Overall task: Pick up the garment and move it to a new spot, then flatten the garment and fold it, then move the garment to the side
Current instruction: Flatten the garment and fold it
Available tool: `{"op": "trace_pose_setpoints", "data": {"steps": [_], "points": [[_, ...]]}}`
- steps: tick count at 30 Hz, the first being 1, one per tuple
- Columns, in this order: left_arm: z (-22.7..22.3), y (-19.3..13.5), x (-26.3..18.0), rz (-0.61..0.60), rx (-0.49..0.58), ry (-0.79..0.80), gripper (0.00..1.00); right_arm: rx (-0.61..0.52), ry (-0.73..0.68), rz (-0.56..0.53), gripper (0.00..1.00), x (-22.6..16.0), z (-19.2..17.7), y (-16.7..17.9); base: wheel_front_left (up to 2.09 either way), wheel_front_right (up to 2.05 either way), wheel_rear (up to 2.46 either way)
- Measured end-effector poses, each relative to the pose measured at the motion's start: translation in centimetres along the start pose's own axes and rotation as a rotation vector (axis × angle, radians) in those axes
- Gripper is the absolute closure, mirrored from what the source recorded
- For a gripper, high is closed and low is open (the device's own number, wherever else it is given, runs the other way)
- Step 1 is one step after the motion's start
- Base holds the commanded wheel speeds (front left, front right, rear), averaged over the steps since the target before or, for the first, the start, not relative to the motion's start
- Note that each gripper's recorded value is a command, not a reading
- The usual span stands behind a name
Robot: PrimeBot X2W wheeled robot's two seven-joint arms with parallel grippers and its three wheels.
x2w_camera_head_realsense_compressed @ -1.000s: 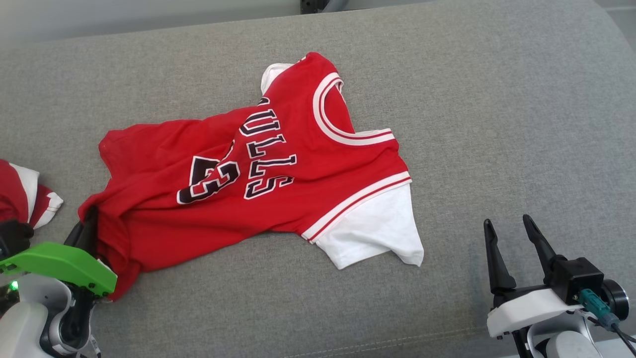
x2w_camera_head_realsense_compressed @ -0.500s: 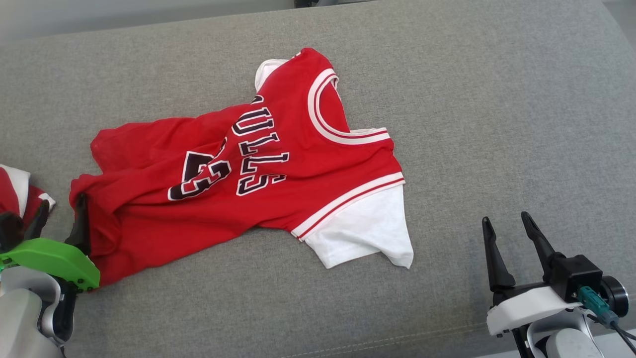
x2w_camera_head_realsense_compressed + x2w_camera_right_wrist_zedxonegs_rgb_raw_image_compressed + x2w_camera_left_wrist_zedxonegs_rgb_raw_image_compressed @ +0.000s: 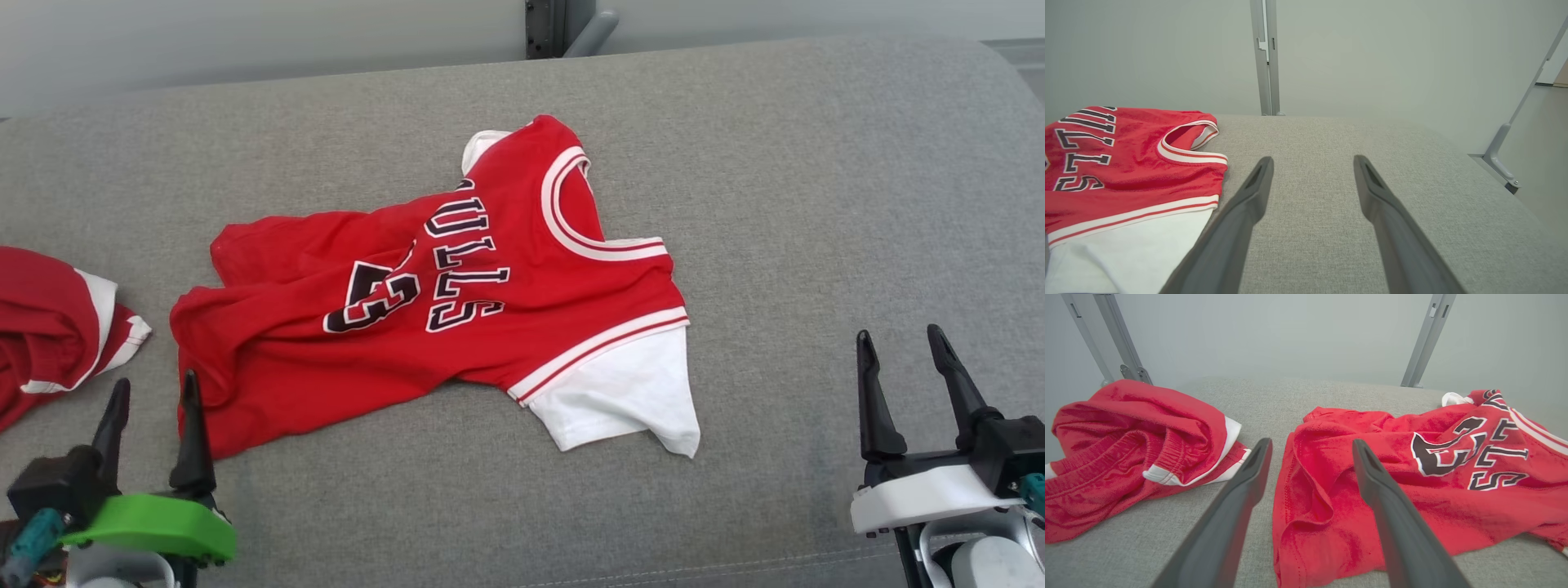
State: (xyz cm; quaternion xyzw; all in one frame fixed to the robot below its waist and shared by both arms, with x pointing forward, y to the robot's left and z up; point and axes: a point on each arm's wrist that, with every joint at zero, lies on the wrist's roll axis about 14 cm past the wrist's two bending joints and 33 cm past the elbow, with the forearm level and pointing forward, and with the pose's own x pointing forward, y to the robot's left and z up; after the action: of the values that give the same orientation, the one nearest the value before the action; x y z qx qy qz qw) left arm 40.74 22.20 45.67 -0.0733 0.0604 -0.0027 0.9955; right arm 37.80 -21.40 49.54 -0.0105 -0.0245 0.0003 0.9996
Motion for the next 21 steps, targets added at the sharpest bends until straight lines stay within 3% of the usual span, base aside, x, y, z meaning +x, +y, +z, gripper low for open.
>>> {"op": "trace_pose_setpoints", "data": {"steps": [7, 21], "points": [[-0.8, -0.9, -5.1, 0.029, 0.013, -0.011, 0.00, 0.000, -0.034, 0.017, 0.00, 0.1, 1.1, 0.5, 0.00, 0.00, 0.00], [0.5, -1.2, -10.1, 0.066, 0.059, -0.099, 0.00, 0.021, -0.037, 0.057, 0.00, -2.3, 1.4, 2.2, 0.00, 0.00, 0.00]]}}
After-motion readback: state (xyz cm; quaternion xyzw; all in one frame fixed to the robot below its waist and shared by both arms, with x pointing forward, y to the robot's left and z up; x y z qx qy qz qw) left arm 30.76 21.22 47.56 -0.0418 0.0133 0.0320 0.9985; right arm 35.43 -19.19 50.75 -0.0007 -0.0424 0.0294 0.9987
